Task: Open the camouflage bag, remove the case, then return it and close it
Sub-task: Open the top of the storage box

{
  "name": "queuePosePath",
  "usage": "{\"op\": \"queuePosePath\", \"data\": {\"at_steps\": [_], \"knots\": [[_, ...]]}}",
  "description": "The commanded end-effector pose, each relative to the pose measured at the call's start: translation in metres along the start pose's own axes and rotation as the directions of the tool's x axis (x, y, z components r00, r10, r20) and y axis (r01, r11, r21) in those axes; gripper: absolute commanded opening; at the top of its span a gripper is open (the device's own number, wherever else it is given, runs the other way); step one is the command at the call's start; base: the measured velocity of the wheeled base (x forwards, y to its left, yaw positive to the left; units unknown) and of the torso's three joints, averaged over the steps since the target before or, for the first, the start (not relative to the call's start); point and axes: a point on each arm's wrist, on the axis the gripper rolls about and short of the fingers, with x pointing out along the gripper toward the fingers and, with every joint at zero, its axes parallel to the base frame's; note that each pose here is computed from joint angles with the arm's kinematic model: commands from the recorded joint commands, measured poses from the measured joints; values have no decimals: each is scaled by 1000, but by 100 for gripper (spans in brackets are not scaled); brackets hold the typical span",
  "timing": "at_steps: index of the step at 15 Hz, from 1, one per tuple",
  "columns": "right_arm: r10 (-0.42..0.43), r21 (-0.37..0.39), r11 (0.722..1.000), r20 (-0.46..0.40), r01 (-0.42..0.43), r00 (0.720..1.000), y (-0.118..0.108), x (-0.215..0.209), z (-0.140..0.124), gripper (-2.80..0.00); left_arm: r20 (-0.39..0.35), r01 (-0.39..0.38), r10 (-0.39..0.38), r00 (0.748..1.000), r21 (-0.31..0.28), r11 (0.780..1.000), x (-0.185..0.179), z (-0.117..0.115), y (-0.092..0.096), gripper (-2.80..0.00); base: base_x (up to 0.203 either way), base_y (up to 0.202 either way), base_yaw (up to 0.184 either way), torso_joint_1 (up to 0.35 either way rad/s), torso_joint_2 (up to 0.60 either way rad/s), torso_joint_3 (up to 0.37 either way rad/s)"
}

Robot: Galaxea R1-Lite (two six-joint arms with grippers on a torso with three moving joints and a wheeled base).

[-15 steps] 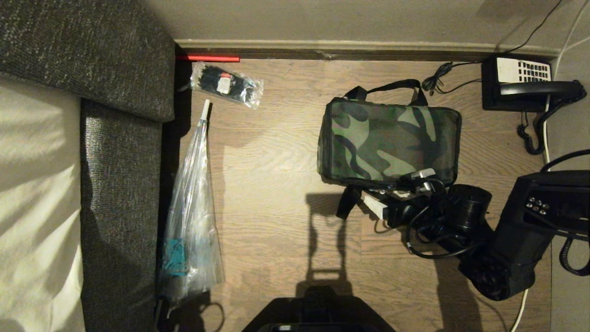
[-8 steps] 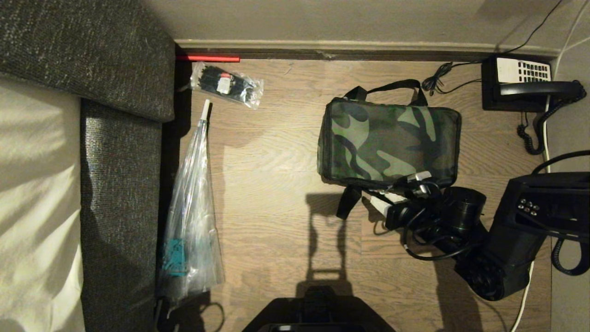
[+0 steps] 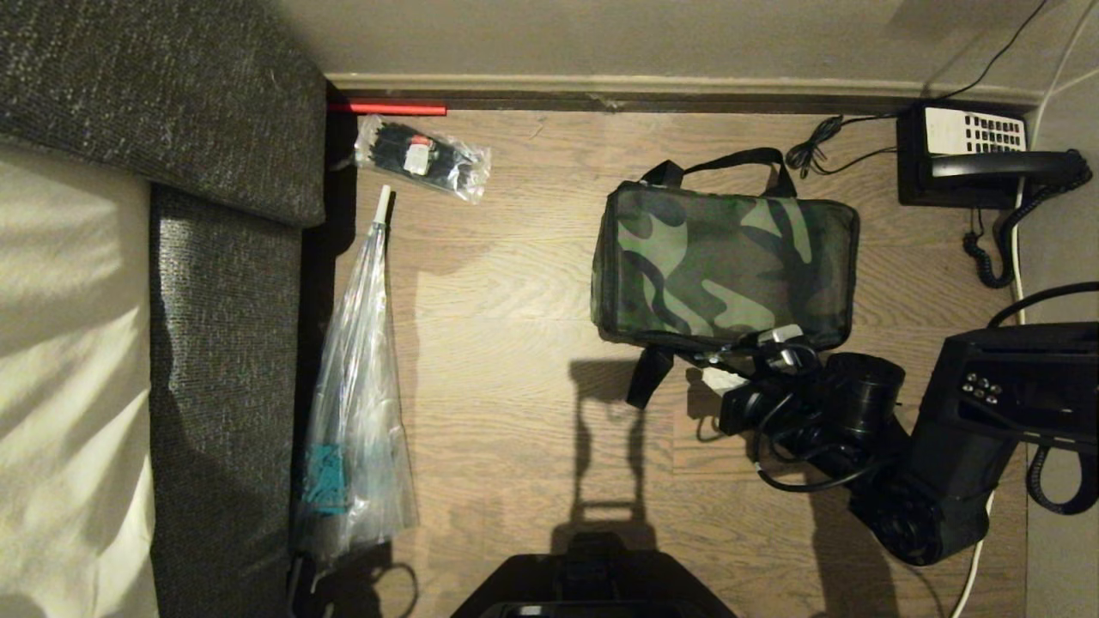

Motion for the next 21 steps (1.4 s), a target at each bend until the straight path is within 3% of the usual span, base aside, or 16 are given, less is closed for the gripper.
{"op": "queuePosePath", "data": {"at_steps": [1, 3, 4, 21], "knots": [[0, -13, 1000, 9, 0, 1000, 0, -4, 3, -280, -1, 0, 0, 1000, 0, 1000, 0, 0, 0, -280, 0, 0, 0, 0, 0, 0], [-3, -55, 998, 15, 4, 1000, 0, -7, 7, -280, -1, 0, 0, 1000, 0, 1000, 0, 0, 0, -280, 0, 0, 0, 0, 0, 0], [-6, -63, 998, 14, 6, 1000, 0, -8, 7, 0, -1, 0, 0, 1000, 0, 1000, 0, 0, 0, -280, 0, 0, 0, 0, 0, 0], [-9, -57, 998, 39, 11, 999, -7, 16, -1, 0, -1, 0, 0, 1000, 0, 1000, 0, 0, 0, -280, 0, 0, 0, 0, 0, 0]]}}
